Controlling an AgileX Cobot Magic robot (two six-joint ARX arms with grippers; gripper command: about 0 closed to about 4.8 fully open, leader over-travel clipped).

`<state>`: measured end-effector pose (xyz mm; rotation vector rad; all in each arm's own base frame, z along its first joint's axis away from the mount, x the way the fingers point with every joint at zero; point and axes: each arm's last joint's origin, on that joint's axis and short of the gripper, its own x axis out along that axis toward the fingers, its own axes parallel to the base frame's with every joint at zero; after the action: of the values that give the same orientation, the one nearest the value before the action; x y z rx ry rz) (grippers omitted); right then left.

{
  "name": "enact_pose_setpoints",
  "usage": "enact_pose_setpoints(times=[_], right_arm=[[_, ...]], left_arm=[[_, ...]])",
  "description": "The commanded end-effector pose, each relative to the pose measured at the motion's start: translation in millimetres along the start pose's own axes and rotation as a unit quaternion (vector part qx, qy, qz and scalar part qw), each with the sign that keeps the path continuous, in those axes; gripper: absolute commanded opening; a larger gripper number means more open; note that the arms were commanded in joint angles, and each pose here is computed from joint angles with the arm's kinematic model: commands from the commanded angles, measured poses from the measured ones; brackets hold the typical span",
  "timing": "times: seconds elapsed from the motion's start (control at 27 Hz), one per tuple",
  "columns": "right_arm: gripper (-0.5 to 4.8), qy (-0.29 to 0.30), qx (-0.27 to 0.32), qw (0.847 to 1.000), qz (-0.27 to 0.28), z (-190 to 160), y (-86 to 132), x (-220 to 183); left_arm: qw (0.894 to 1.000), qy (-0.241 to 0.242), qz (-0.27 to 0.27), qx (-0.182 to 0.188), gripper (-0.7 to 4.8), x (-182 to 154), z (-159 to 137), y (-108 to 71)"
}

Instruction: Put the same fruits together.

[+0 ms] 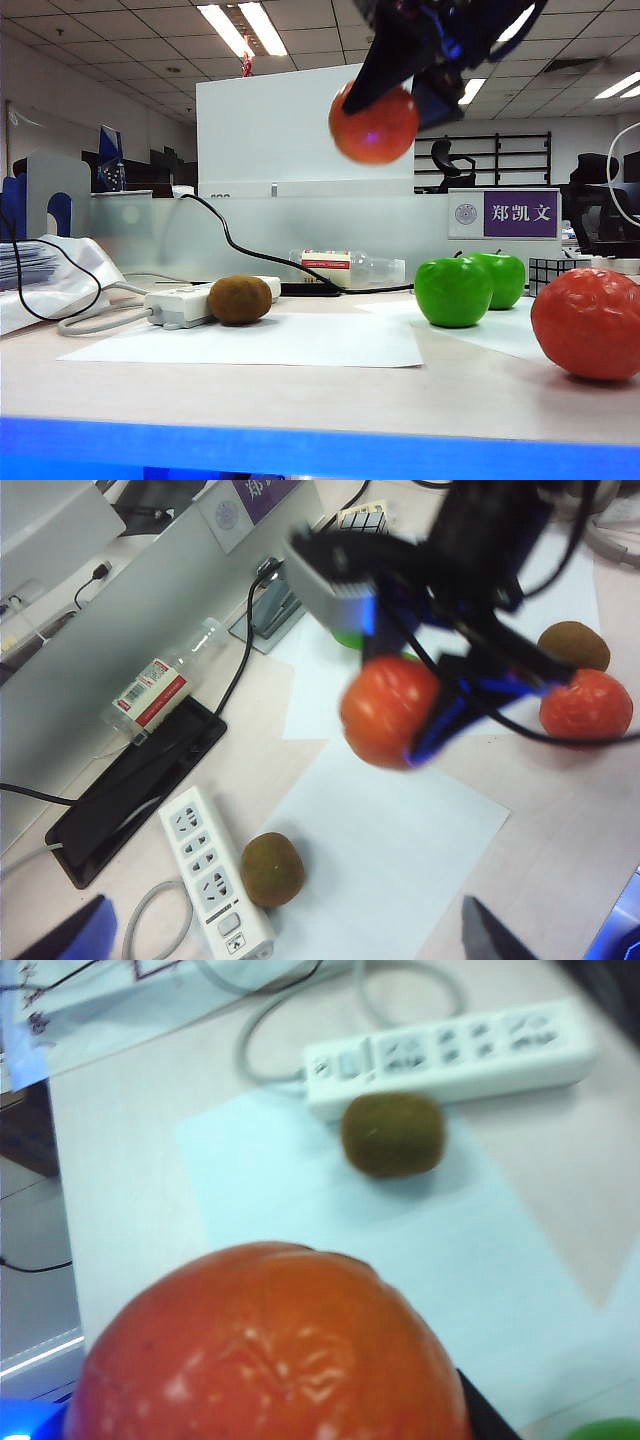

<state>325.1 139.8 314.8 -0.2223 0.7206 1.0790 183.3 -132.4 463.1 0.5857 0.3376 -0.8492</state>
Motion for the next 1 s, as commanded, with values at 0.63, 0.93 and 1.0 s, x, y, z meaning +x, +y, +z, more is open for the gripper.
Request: enact_pose_setpoints(times=[0.63, 0.93, 1.0], right_arm=[[-0.06, -0.013, 0.117, 0.986, -0.117, -122, 29, 20], [-0.06, -0.002, 0.131, 0.982, -0.137, -131, 30, 20], [-0.06, 0.002, 0.136, 0.981, -0.136, -135, 31, 22]], left_arm=[[1.000, -0.012, -0.004, 0.009, 4.79, -1, 2, 0.0], [1.000, -0.013, -0.006, 0.007, 4.79, -1, 2, -0.2], [1.000, -0.013, -0.006, 0.006, 4.79, -1, 2, -0.2]])
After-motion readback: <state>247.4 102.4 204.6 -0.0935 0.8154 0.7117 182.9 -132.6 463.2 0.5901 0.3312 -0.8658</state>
